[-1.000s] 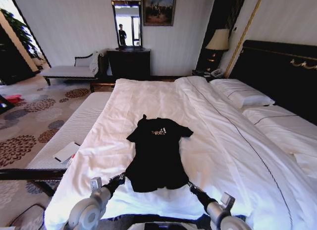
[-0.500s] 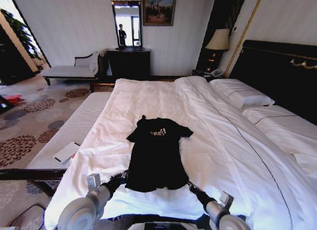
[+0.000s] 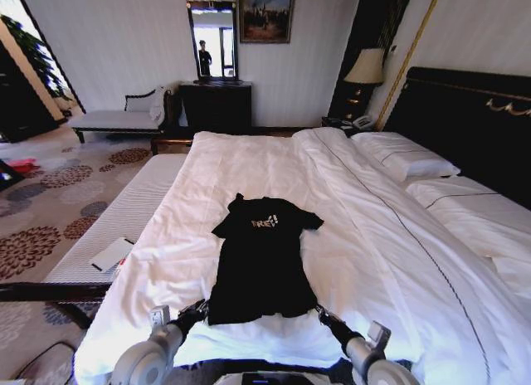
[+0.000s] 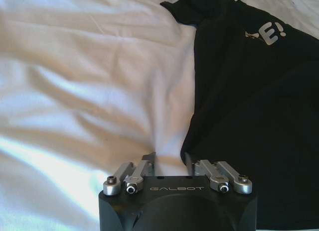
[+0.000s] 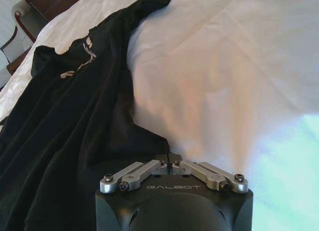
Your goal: Fold the clothes on the bed.
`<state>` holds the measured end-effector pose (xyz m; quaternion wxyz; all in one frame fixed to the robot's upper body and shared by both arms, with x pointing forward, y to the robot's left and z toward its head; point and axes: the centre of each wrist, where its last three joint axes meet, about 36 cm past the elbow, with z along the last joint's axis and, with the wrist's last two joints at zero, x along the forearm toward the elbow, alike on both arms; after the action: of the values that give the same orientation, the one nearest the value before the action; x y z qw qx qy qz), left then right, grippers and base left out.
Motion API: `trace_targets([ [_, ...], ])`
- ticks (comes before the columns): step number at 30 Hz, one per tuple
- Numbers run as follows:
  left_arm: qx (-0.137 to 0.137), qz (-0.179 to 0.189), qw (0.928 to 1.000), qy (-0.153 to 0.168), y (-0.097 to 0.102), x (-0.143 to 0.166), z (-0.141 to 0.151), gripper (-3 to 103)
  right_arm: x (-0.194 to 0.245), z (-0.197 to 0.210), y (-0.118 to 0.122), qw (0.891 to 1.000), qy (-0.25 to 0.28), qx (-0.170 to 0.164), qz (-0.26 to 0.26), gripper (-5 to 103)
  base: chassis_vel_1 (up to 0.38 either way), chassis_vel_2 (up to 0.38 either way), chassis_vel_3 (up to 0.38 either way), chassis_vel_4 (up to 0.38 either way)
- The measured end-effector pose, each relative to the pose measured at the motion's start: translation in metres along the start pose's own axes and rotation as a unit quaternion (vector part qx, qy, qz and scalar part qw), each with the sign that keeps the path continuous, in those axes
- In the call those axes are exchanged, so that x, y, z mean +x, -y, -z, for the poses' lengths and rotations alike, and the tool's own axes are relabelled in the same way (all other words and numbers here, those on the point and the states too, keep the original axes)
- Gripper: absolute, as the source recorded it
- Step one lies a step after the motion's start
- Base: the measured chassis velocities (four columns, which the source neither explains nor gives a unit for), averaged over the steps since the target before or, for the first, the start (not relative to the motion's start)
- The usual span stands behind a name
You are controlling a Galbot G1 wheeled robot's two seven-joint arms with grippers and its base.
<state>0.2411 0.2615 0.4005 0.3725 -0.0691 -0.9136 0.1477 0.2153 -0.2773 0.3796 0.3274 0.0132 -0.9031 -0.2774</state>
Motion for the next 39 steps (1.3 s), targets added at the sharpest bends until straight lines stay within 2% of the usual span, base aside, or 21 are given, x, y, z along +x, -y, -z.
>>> trace_targets([
  [3, 0.003, -0.014, 0.9999, -0.001, 0.006, 0.011, -0.002, 50, 0.000, 0.001, -0.001, 1.000, 0.003, 0.005, 0.001, 0, 0.000, 0.000, 0.000, 0.000],
  [4, 0.003, -0.014, 0.9999, -0.001, 0.006, 0.011, -0.002, 50, 0.000, 0.001, -0.001, 1.000, 0.003, 0.005, 0.001, 0, 0.000, 0.000, 0.000, 0.000],
  [8, 0.006, -0.033, 0.9994, -0.010, 0.011, 0.033, -0.011, 72, 0.001, 0.001, -0.002, 1.000, 0.003, 0.007, 0.001, 0, 0.000, 0.000, 0.000, 0.000],
  [9, 0.006, -0.033, 0.9994, -0.010, 0.011, 0.033, -0.011, 72, 0.001, 0.001, -0.002, 1.000, 0.003, 0.007, 0.001, 0, 0.000, 0.000, 0.000, 0.000],
  [11, 0.002, -0.037, 0.9993, -0.010, 0.010, 0.038, -0.016, 83, 0.001, 0.001, -0.002, 1.000, 0.002, 0.008, 0.001, 0, 0.000, 0.000, 0.000, 0.000],
  [14, 0.000, -0.037, 0.9993, -0.007, 0.009, 0.035, -0.021, 88, 0.001, 0.001, -0.002, 1.000, 0.002, 0.008, 0.001, 0, 0.000, 0.000, 0.000, 0.000],
  [16, 0.002, -0.040, 0.9992, -0.004, 0.010, 0.030, -0.022, 97, 0.001, 0.001, -0.002, 1.000, 0.002, 0.008, 0.001, 0, 0.000, 0.000, 0.000, 0.000],
  [22, 0.001, -0.051, 0.9987, -0.001, 0.018, 0.025, -0.023, 100, 0.002, -0.001, -0.001, 1.000, 0.000, 0.008, -0.002, 0, 0.000, 0.000, 0.000, 0.000],
  [23, 0.000, -0.054, 0.9985, 0.000, 0.021, 0.027, -0.021, 103, 0.002, -0.001, 0.000, 1.000, 0.000, 0.009, -0.003, 0, 0.000, 0.000, 0.000, 0.000],
  [29, -0.001, -0.054, 0.9985, -0.004, 0.020, 0.030, -0.022, 96, 0.001, -0.001, -0.001, 1.000, 0.000, 0.008, -0.001, 0, 0.000, 0.000, 0.000, 0.000],
  [32, 0.001, -0.051, 0.9986, -0.011, 0.017, 0.026, -0.026, 81, 0.000, 0.000, -0.003, 1.000, 0.002, 0.008, 0.000, 0, 0.000, 0.000, 0.000, 0.000],
  [35, 0.003, -0.050, 0.9986, -0.013, 0.016, 0.023, -0.028, 76, 0.001, 0.001, -0.004, 1.000, 0.003, 0.007, 0.001, 0, 0.000, 0.000, 0.000, 0.000],
  [38, 0.004, -0.054, 0.9985, -0.011, 0.017, 0.016, -0.029, 59, 0.002, 0.001, -0.003, 1.000, 0.002, 0.008, -0.001, 0, 0.000, 0.000, 0.000, 0.000],
  [39, 0.004, -0.054, 0.9985, -0.011, 0.017, 0.016, -0.029, 59, 0.002, 0.001, -0.003, 1.000, 0.002, 0.008, -0.001, 0, 0.000, 0.000, 0.000, 0.000],
])
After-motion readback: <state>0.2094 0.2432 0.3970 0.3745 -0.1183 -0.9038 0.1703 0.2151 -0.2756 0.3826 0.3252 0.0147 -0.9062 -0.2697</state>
